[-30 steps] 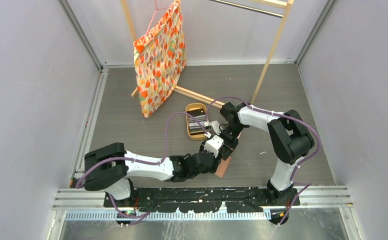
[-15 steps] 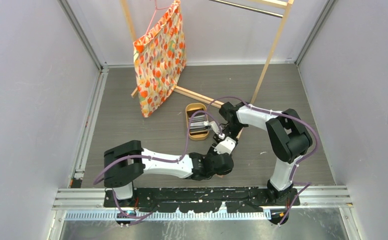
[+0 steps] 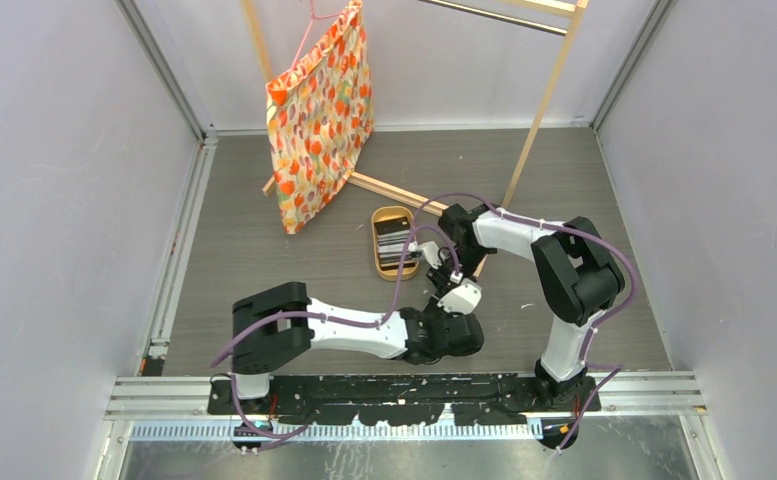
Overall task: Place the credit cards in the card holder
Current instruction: Open the card holder at the center of the board.
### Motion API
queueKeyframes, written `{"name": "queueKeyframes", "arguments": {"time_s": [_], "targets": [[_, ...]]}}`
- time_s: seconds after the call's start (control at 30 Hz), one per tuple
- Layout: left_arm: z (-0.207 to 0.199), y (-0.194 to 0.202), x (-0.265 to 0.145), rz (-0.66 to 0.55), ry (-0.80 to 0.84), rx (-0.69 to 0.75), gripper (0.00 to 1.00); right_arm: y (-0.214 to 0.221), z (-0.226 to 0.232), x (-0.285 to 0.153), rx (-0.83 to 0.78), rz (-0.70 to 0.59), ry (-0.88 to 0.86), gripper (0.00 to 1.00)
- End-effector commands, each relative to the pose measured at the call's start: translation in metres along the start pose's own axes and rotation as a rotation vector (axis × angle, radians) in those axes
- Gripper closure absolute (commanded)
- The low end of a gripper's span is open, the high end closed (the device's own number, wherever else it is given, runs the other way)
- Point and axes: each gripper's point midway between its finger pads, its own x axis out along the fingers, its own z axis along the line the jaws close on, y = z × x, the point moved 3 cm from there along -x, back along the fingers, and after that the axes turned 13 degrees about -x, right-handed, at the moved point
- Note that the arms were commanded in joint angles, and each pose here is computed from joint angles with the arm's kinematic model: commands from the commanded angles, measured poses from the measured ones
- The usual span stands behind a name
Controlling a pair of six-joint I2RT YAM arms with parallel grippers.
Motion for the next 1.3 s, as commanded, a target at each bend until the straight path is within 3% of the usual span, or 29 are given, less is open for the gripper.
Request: {"name": "queueKeyframes", "arguments": {"time_s": [0.0, 0.43, 0.63, 0.77, 1.1, 1.27], "targets": [[0.008, 0.004, 0.004, 0.007, -0.075, 0.023, 0.67, -0.006, -0.006, -0.001, -0.022, 0.005, 0.028, 0.98], [0.022, 0.015, 0.005, 0.048, -0.206, -0.008, 0.68, -0.006, -0.006, -0.001, -0.018, 0.009, 0.031, 0.98], [0.023, 0.016, 0.007, 0.053, -0.216, -0.005, 0.90, -0.005, -0.007, -0.002, -0.017, 0.010, 0.034, 0.98], [0.026, 0.013, 0.004, 0.034, -0.211, -0.024, 0.98, -0.005, -0.007, -0.002, -0.017, 0.012, 0.036, 0.98], [0.029, -0.002, -0.017, -0.044, -0.077, -0.125, 1.00, -0.007, -0.003, -0.004, -0.037, 0.002, 0.013, 0.98], [0.026, -0.011, -0.035, -0.080, 0.071, -0.244, 1.00, -0.015, 0.011, -0.017, -0.111, -0.048, -0.019, 0.96]]}}
